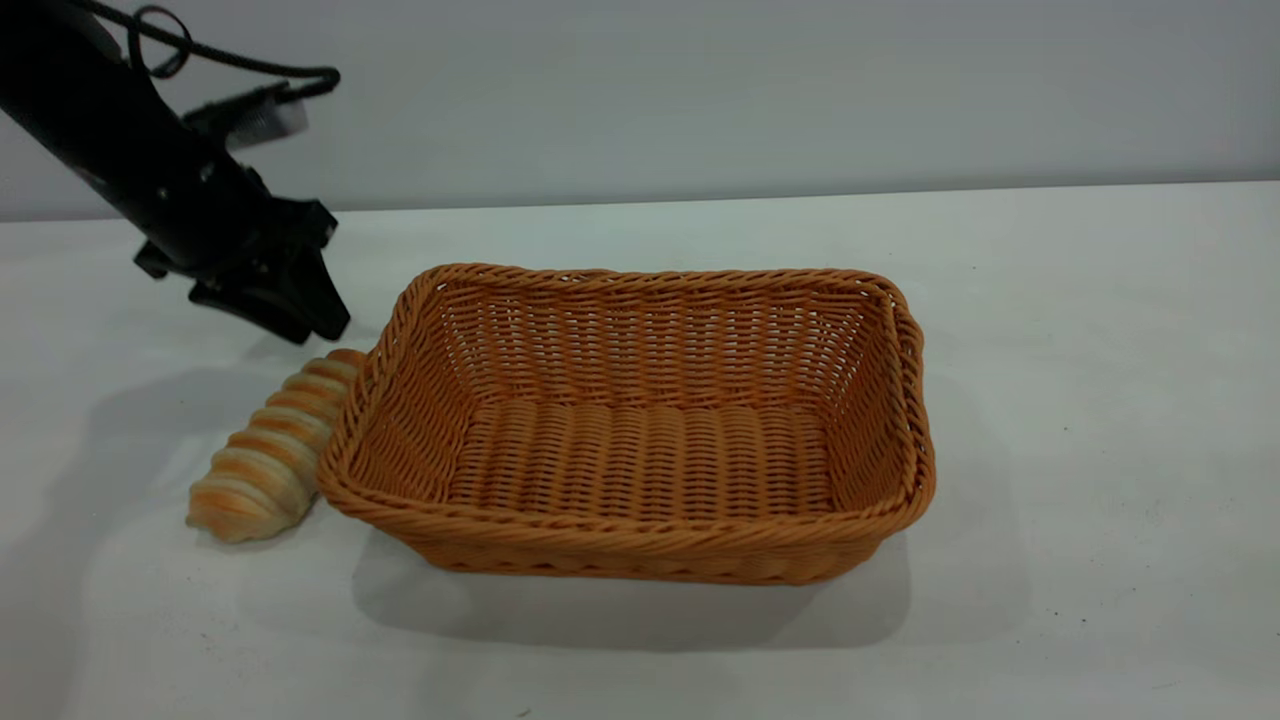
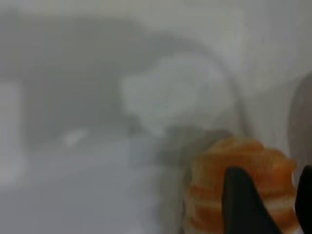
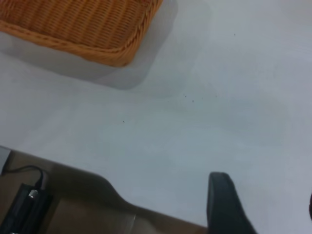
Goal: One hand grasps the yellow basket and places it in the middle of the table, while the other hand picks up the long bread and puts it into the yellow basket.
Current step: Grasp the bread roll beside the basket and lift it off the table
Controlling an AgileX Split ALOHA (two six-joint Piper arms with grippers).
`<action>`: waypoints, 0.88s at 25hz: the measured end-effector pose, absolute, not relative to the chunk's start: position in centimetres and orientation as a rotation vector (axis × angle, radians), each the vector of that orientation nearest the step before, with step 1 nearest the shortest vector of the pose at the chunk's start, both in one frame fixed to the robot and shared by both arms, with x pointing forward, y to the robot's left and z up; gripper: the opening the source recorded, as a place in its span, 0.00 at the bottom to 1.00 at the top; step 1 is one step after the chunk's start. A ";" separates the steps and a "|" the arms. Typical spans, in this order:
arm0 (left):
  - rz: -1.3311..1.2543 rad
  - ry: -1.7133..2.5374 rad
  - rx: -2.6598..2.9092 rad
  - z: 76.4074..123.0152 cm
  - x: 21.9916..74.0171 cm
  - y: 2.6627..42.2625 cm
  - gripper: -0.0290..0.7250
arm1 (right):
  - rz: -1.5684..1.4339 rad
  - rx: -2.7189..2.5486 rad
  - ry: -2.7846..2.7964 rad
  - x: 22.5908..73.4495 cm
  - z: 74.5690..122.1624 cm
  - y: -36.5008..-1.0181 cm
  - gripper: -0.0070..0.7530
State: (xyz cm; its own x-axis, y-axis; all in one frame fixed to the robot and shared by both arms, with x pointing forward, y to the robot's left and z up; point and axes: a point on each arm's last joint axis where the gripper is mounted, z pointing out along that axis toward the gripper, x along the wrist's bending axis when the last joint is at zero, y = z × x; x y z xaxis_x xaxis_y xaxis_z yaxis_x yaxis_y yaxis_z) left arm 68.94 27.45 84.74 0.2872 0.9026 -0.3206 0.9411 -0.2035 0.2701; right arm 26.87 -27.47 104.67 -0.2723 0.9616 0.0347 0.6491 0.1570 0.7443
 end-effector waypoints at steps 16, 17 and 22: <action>-0.201 1.731 2.202 81.9 68.5 27.8 0.41 | 0.952 1.486 1.872 24.4 104.6 -27.5 0.46; -0.200 1.732 2.201 81.9 68.5 27.8 0.35 | 0.951 1.486 1.873 24.4 104.6 -27.5 0.46; -0.200 1.733 2.205 81.9 68.5 27.8 0.08 | 0.949 1.486 1.873 24.4 104.6 -27.5 0.44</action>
State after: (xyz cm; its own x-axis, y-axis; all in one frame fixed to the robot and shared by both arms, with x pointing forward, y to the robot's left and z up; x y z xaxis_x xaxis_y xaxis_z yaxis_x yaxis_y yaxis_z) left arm 68.52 27.82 81.92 0.2509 0.9176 -0.3083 0.9637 -0.2068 0.1686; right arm 24.36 -27.54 104.55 -0.2272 0.9738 -0.0002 0.5759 0.1345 0.8064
